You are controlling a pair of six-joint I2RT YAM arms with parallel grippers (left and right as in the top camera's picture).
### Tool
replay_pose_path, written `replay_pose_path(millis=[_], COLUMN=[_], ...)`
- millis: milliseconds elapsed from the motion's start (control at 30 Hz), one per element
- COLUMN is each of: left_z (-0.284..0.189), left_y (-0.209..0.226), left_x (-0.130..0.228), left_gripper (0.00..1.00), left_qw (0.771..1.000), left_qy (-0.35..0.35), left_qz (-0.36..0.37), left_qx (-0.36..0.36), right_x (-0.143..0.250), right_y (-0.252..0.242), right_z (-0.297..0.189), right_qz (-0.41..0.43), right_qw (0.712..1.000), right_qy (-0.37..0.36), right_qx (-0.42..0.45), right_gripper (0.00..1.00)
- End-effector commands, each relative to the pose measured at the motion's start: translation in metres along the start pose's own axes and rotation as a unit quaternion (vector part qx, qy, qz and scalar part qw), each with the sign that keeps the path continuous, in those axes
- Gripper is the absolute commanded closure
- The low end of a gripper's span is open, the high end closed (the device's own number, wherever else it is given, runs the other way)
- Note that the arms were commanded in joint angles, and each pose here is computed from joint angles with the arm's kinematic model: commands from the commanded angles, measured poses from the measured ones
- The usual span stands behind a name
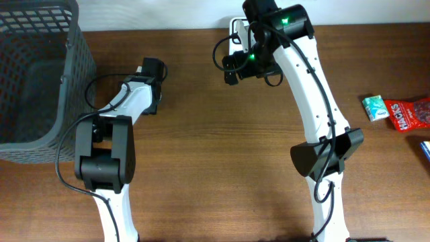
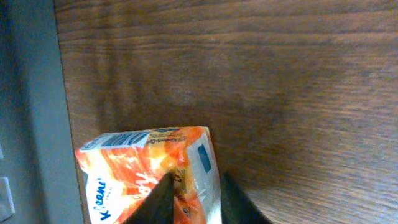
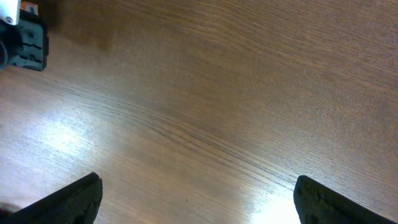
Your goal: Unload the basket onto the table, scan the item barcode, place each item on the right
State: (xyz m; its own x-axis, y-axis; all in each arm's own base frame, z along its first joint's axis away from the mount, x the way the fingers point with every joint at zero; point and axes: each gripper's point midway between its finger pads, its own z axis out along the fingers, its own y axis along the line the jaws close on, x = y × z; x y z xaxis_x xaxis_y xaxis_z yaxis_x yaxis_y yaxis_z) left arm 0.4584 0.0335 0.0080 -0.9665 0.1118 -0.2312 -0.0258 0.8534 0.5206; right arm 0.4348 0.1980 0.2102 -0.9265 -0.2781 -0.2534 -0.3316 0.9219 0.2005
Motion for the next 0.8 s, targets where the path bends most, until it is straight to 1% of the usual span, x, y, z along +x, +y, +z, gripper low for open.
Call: replay_pose_path(millis=[0,100,200,233,333,367,433,467,533,567,633,667,700,733,767], left_z=[0.01,0.002,-0.016,-0.029,-0.058,-0.067,-0.09,-0.102,-0.129,-0.135,-0.151,-0.157,-0.163,-0.165,-0.164], left_y=[-0.023,-0.036,-0.059,-0.078,-0.116,-0.13,-0.161,-0.175,-0.198,-0.203,-0.213,-0.216,-0.218,-0.219,-0.216], left_x=[0.026,0.024,0.015,0.01,0.001,-0.001,0.0,0.002,0.01,0.013,0.02,0.023,0.025,0.026,0.026], left_gripper=[1.0,1.0,1.0,1.0,1.0,1.0,1.0,0.99,0.96,0.91,0.89,0.88,0.85,0.73,0.41], left_qw=[0.998,0.998,0.997,0.995,0.988,0.983,0.962,0.948,0.911,0.902,0.875,0.865,0.856,0.853,0.856], left_qy=[0.036,0.028,0.006,-0.004,-0.017,-0.018,-0.01,-0.001,0.021,0.027,0.046,0.054,0.059,0.062,0.064], left_qz=[0.024,0.039,0.06,0.069,0.053,0.045,0.048,0.051,0.057,0.058,0.059,0.059,0.06,0.06,0.059], left_qx=[0.038,0.043,0.055,0.079,0.143,0.175,0.268,0.315,0.408,0.428,0.479,0.496,0.509,0.515,0.509], right_x=[0.001,0.001,0.001,0.001,0.001,0.001,0.001,0.001,0.001,0.001,0.001,0.001,0.001,0.001,0.001], right_y=[-0.003,-0.003,-0.003,-0.003,-0.003,-0.003,-0.003,-0.003,-0.003,-0.003,-0.003,-0.003,-0.003,-0.003,-0.003], right_z=[0.003,0.003,0.003,0.003,0.003,0.003,0.003,0.003,0.003,0.003,0.003,0.003,0.003,0.003,0.003], right_qz=[-0.004,-0.004,-0.004,-0.004,-0.004,-0.004,-0.004,-0.004,-0.004,-0.004,-0.004,-0.004,-0.004,-0.004,-0.004], right_qw=[1.0,1.0,1.0,1.0,1.0,1.0,1.0,1.0,1.0,1.0,1.0,1.0,1.0,1.0,1.0], right_qy=[0.003,0.003,0.003,0.003,0.003,0.003,0.003,0.003,0.003,0.003,0.003,0.003,0.003,0.003,0.003], right_qx=[0.007,0.007,0.007,0.007,0.007,0.007,0.007,0.007,0.007,0.007,0.007,0.007,0.007,0.007,0.007], right_gripper=[0.02,0.02,0.02,0.02,0.02,0.02,0.02,0.01,0.02,0.02,0.02,0.02,0.02,0.02,0.02])
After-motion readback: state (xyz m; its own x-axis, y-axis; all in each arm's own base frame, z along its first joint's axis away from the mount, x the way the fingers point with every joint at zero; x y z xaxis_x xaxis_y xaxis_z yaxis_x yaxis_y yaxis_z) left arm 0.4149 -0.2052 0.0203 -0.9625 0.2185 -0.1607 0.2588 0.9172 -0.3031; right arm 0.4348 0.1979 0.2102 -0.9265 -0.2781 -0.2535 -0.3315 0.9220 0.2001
